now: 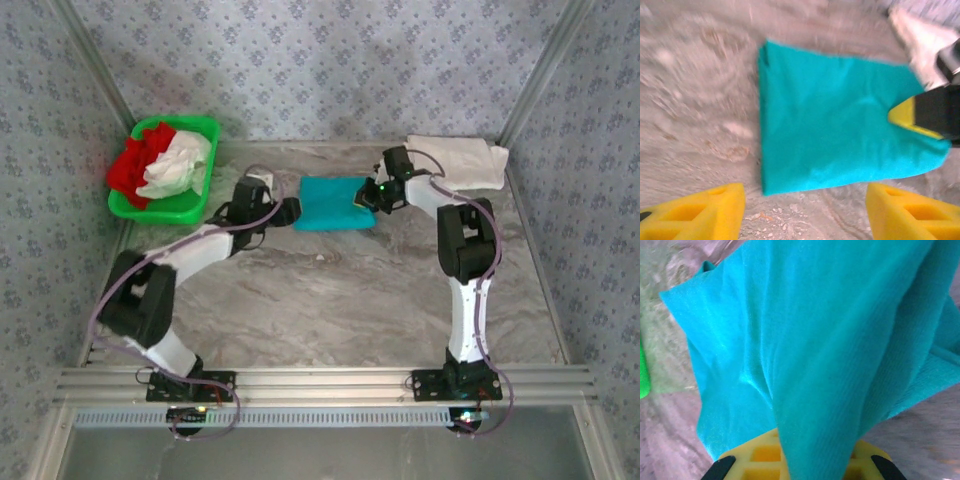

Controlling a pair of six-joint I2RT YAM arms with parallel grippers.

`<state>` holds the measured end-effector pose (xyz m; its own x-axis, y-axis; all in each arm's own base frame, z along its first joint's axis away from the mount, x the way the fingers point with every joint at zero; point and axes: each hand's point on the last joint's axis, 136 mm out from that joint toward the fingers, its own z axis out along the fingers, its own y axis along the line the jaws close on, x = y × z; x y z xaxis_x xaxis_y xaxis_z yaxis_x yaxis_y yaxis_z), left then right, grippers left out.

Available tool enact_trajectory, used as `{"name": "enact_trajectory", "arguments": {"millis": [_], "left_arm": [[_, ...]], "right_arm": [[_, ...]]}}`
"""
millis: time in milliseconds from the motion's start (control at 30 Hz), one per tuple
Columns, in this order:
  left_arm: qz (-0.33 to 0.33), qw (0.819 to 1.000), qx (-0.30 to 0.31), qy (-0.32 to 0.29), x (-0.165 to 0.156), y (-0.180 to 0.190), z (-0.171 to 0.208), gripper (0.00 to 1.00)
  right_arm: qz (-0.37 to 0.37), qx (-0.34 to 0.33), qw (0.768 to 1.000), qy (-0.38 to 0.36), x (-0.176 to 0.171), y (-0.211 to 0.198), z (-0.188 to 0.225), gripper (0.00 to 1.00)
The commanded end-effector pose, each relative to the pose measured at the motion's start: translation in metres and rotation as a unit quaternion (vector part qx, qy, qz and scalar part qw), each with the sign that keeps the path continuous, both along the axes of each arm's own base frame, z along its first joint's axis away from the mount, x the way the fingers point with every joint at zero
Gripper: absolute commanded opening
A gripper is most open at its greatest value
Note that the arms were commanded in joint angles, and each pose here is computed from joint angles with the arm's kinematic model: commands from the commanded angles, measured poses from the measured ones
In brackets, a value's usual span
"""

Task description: Fold and stack the t-shirts

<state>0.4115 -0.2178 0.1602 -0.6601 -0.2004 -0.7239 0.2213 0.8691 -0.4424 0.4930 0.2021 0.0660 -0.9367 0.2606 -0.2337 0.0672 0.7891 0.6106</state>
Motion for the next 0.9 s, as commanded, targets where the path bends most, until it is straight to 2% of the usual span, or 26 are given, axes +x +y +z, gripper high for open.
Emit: {"name": "enact_trajectory", "arguments": {"millis": [0, 67, 133, 200, 300, 367, 533, 767, 867], "left_arm": [[0.037, 0.998, 0.037, -0.043, -0.008, 0.033, 0.027, 0.66], [0.045, 0.997, 0.048, -0.043, -0.012, 0.044, 0.029, 0.67], [0.051, 0.997, 0.054, -0.038, -0.016, 0.052, 0.027, 0.67], [0.056, 0.996, 0.055, -0.038, -0.019, 0.057, 0.025, 0.67], [0.059, 0.996, 0.056, -0.030, -0.022, 0.059, 0.018, 0.67], [0.059, 0.996, 0.055, -0.024, -0.023, 0.058, 0.014, 0.67], [0.050, 0.997, 0.055, -0.023, -0.021, 0.054, 0.013, 0.67], [0.045, 0.997, 0.063, -0.028, -0.020, 0.054, 0.018, 0.67], [0.044, 0.997, 0.064, -0.024, -0.020, 0.053, 0.016, 0.66]], "right_arm": [[0.037, -0.075, 0.996, 0.007, -0.002, -0.023, 0.003, 0.00], [0.071, -0.099, 0.992, 0.016, 0.001, -0.029, 0.005, 0.00], [0.097, -0.094, 0.991, 0.022, 0.006, -0.028, 0.008, 0.00], [0.098, -0.076, 0.992, 0.013, 0.008, -0.024, 0.011, 0.00], [0.092, -0.110, 0.990, -0.007, 0.014, -0.030, 0.022, 0.00], [0.090, -0.150, 0.984, -0.021, 0.025, -0.049, 0.032, 0.00], [0.081, -0.193, 0.976, -0.061, 0.059, -0.094, 0.054, 0.00], [0.098, -0.263, 0.947, -0.155, 0.095, -0.137, 0.093, 0.00], [0.123, -0.299, 0.925, -0.201, 0.108, -0.143, 0.106, 0.00]]}}
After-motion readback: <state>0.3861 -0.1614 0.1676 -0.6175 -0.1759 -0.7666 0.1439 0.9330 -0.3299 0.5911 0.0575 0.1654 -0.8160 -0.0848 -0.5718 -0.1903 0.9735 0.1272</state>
